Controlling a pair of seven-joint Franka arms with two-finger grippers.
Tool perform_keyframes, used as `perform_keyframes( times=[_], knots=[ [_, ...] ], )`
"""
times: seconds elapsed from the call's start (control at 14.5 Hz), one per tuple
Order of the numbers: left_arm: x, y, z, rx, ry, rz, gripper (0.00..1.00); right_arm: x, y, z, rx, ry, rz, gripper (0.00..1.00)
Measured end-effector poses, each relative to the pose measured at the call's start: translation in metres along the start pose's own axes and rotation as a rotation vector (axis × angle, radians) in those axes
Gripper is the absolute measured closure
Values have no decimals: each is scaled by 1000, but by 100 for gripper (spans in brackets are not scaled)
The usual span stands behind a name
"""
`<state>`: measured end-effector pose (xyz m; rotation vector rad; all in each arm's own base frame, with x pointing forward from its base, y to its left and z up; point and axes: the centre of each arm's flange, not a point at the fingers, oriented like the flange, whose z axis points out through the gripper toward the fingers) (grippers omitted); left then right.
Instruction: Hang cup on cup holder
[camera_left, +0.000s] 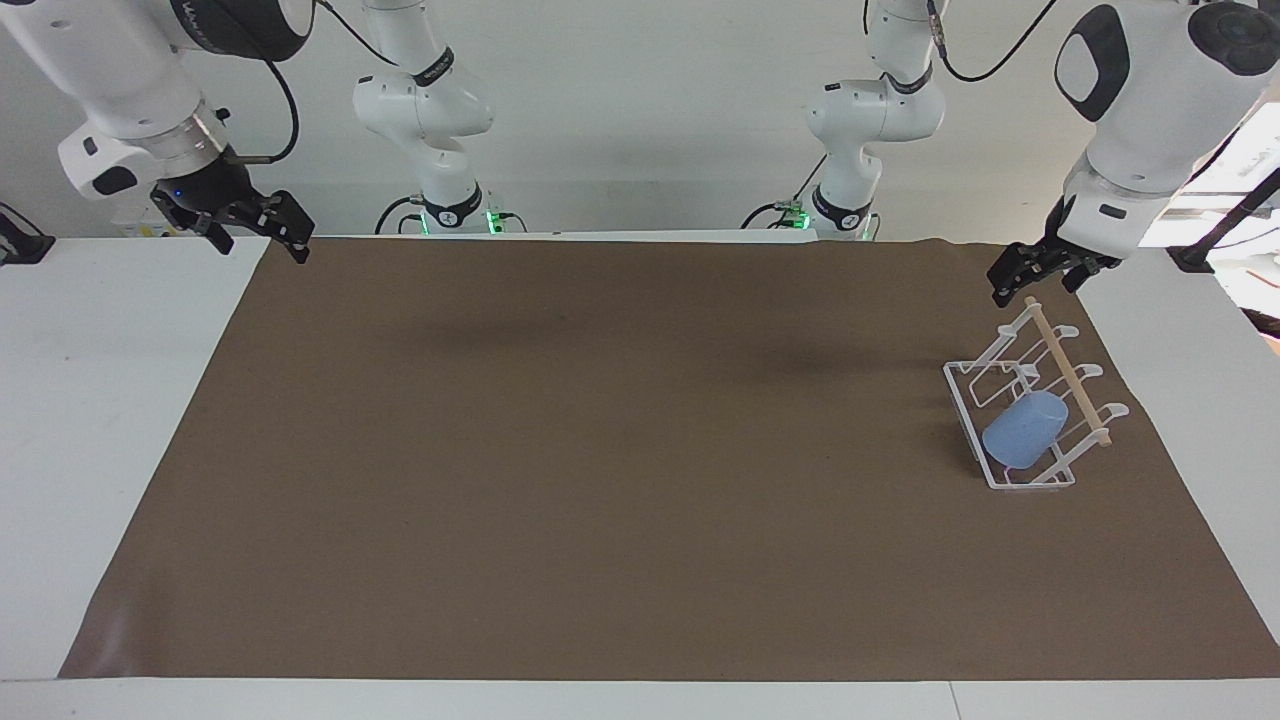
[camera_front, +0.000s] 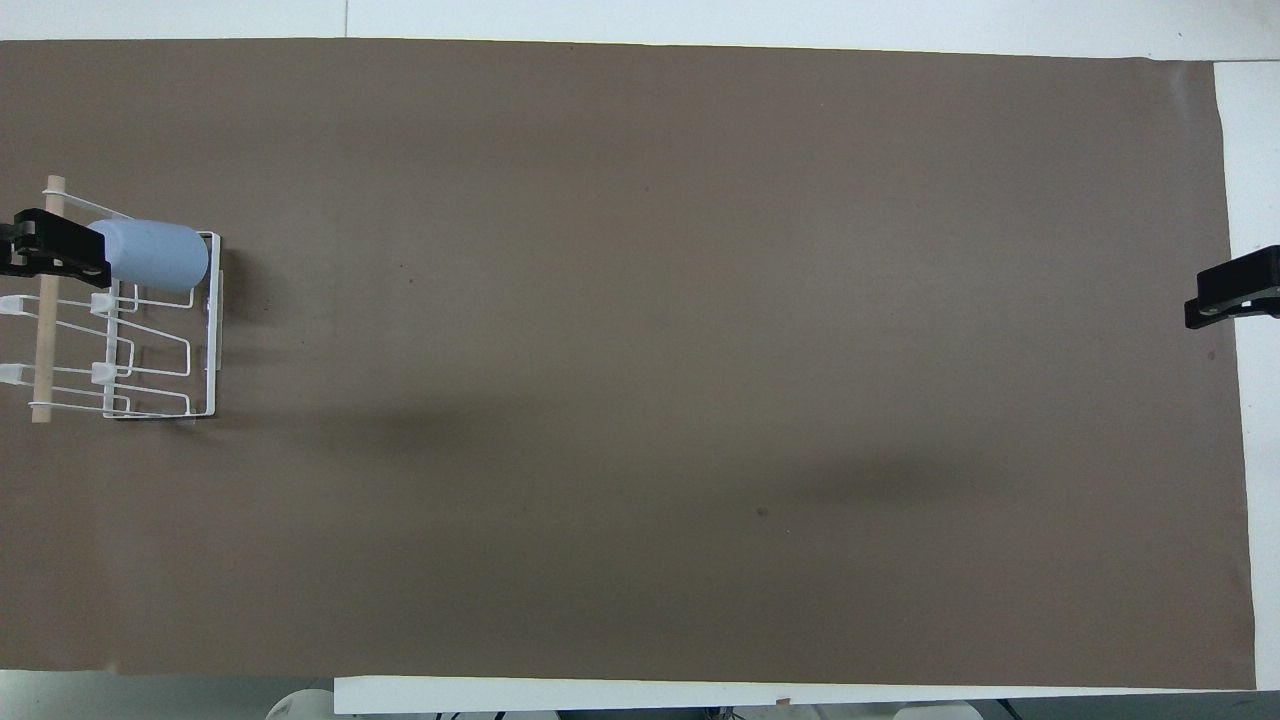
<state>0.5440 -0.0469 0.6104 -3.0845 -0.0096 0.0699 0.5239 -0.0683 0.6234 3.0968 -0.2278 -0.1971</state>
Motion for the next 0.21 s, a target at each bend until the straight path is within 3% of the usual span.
perform_keyframes(
  times=[0.21],
  knots=[
    [-2, 7, -3, -8, -4, 24, 0, 0, 0, 0, 0, 0, 0, 0]
  ],
)
